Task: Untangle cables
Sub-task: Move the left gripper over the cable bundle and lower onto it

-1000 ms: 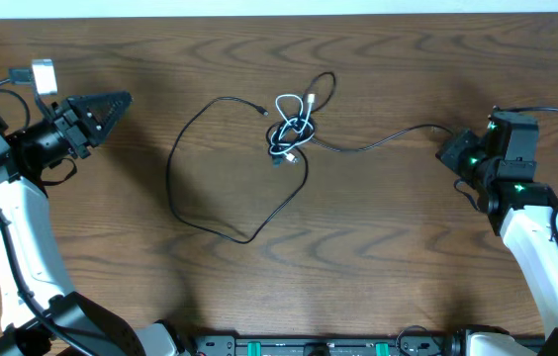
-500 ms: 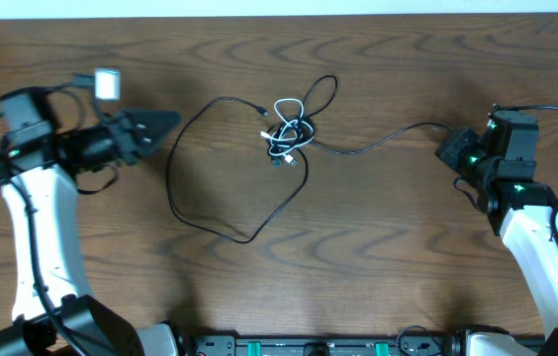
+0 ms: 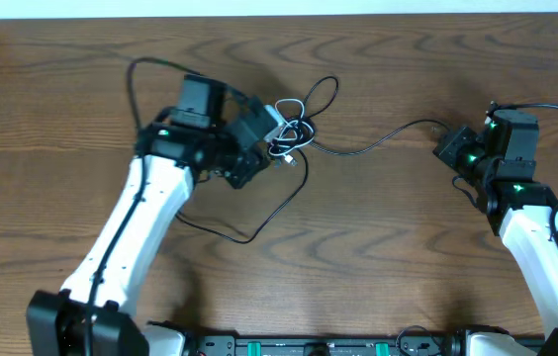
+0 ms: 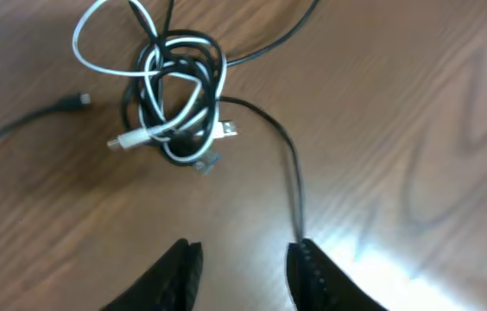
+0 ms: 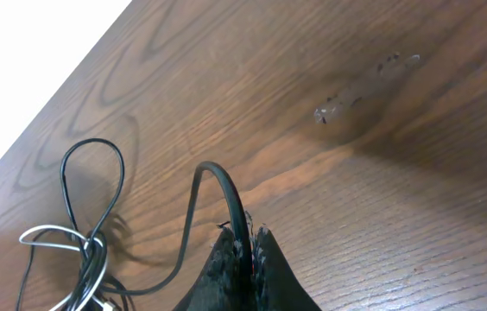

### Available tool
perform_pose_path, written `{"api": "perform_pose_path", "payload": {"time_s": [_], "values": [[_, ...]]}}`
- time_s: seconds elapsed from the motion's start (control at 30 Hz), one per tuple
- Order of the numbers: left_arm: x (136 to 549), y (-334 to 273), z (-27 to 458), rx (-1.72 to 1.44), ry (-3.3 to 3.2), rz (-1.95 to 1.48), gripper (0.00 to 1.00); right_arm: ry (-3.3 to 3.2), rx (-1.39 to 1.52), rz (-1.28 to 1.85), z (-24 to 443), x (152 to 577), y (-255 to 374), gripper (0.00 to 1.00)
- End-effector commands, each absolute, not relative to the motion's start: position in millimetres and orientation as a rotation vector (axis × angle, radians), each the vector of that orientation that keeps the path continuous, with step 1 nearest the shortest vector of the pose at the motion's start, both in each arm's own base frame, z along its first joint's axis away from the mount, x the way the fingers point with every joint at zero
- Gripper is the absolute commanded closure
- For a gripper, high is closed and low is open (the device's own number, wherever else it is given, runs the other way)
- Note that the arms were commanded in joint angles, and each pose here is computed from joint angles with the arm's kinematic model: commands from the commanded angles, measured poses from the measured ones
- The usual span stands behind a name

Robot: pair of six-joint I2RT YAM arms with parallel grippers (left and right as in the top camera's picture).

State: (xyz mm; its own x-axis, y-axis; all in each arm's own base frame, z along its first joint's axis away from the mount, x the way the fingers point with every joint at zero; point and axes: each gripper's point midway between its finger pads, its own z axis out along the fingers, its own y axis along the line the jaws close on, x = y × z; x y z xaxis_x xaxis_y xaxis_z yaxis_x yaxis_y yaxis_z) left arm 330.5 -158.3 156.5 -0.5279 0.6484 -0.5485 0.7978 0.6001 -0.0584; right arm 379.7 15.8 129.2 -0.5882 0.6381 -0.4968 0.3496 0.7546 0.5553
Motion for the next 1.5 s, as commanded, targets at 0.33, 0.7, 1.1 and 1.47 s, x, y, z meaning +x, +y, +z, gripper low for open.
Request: {"api": "perform_pose_path", "payload": {"time_s": [0.33,0.7,1.1,1.47], "values": [[369.9,-178.8,70.4,1.269,2.424,-0.197,0.14,2.231,0.734,0.543,133.0,382.0,18.0,0.99],[383.3,-184.9,63.4,1.257,2.388,-0.190,0.07,2.220,0.724,0.545,135.3,384.2,18.1,0.98],[401.9,-189.8,52.9,1.238,2.346,-0.157,0.07,2.217,0.723,0.546,135.9,384.7,18.0,0.97],[408.1,-192.2,41.1,1.237,2.343,-0.156,0.06,2.213,0.721,0.547,136.6,385.3,18.0,0.97]]}}
